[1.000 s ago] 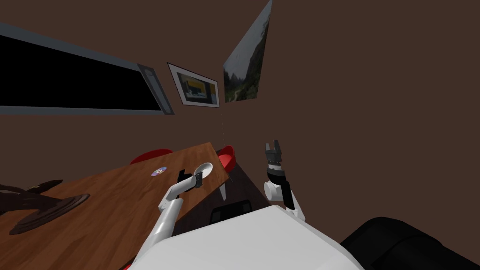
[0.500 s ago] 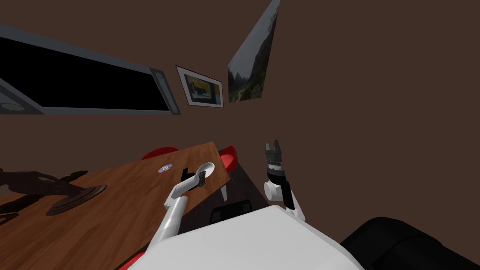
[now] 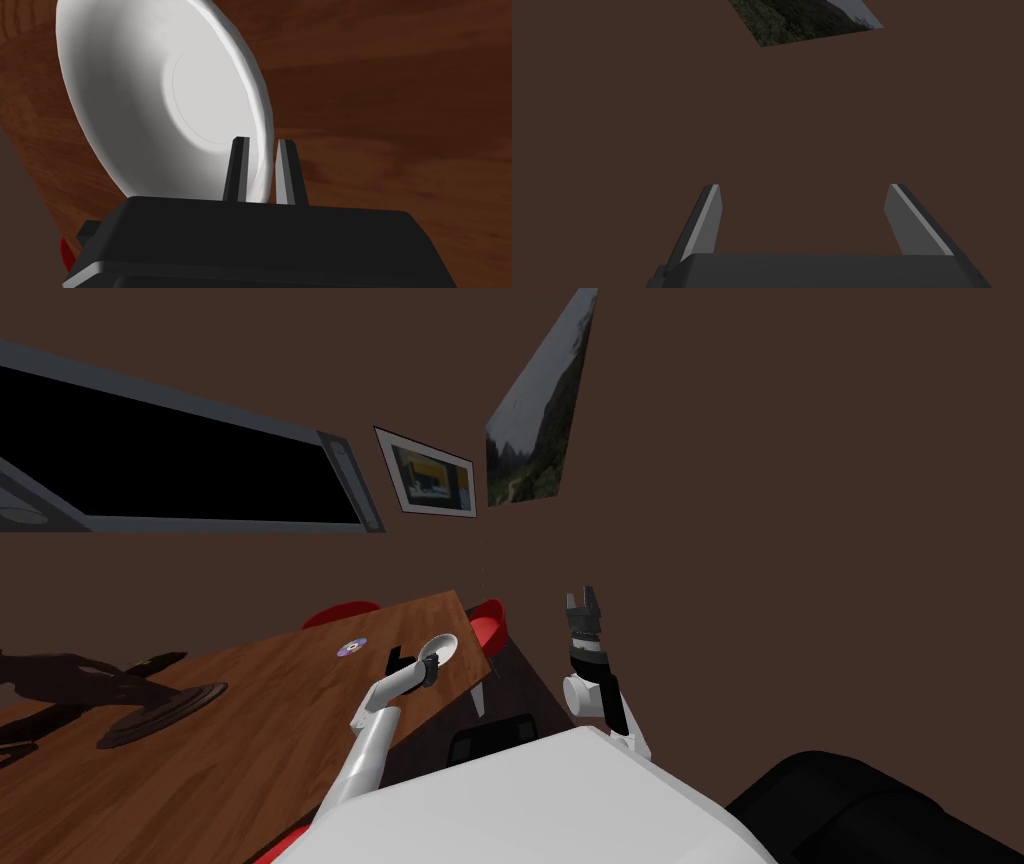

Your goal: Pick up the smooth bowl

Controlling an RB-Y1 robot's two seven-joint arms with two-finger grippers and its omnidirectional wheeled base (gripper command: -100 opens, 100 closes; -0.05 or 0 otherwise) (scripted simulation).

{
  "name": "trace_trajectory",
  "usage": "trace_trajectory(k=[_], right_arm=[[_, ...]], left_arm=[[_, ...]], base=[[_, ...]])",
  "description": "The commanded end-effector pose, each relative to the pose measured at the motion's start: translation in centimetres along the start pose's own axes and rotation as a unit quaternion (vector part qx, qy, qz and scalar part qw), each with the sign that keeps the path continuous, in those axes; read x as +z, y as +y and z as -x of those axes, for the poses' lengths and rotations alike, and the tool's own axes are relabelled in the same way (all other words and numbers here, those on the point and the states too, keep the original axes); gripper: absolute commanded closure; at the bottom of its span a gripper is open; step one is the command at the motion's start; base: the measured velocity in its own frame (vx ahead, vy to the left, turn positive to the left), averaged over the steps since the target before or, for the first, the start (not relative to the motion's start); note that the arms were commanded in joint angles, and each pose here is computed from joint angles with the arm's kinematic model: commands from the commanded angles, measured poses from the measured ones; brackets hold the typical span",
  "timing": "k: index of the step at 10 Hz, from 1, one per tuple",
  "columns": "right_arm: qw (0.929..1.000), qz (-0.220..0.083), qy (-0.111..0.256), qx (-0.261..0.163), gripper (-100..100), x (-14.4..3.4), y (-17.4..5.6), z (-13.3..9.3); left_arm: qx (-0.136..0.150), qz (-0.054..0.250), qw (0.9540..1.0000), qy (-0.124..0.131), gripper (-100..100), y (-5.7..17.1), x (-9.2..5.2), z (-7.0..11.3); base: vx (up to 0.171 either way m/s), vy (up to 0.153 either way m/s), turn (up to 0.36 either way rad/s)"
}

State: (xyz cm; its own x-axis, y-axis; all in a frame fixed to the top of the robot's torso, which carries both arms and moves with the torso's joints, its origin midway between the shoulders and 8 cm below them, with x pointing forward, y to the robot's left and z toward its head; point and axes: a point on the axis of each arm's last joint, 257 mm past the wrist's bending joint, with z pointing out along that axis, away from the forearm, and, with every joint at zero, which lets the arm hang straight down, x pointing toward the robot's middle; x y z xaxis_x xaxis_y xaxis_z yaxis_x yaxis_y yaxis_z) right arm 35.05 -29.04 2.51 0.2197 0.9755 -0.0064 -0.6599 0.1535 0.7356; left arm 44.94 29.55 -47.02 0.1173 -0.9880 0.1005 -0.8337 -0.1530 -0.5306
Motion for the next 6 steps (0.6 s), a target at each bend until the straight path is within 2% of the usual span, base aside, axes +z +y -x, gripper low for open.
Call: trace_trajectory(k=[1, 2, 3, 4, 5, 6], right_arm=[[1.0000, 0.000, 0.000, 0.000, 0, 0.0, 0.0, 0.0], [1.0000, 0.000, 0.000, 0.000, 0, 0.0, 0.0, 0.0], [1.0000, 0.000, 0.000, 0.000, 0, 0.0, 0.0, 0.0], [1.0000, 0.000, 0.000, 0.000, 0, 0.0, 0.0, 0.0], [1.0000, 0.000, 0.000, 0.000, 0, 0.0, 0.0, 0.0], [1.0000, 0.000, 0.000, 0.000, 0, 0.0, 0.0, 0.0]], left_arm=[[0.000, 0.000, 1.0000, 0.000, 0, 0.0, 0.0, 0.0], [-0.011, -0.002, 0.9999, -0.008, 100, -0.2, -0.1, 1.2], [-0.014, -0.003, 0.9997, -0.018, 100, -0.2, -0.5, 2.5], [-0.025, -0.003, 0.9995, -0.018, 100, -0.2, -0.5, 2.5], [-0.031, -0.004, 0.9992, -0.027, 100, -0.2, -0.8, 3.7], [-0.039, -0.004, 0.9989, -0.027, 100, -0.2, -0.8, 3.7]], base=[[0.000, 0.000, 0.000], [-0.030, 0.011, -0.233], [-0.080, 0.041, -0.382], [-0.067, 0.039, -0.114], [-0.062, 0.025, -0.151], [-0.042, 0.016, -0.091]])
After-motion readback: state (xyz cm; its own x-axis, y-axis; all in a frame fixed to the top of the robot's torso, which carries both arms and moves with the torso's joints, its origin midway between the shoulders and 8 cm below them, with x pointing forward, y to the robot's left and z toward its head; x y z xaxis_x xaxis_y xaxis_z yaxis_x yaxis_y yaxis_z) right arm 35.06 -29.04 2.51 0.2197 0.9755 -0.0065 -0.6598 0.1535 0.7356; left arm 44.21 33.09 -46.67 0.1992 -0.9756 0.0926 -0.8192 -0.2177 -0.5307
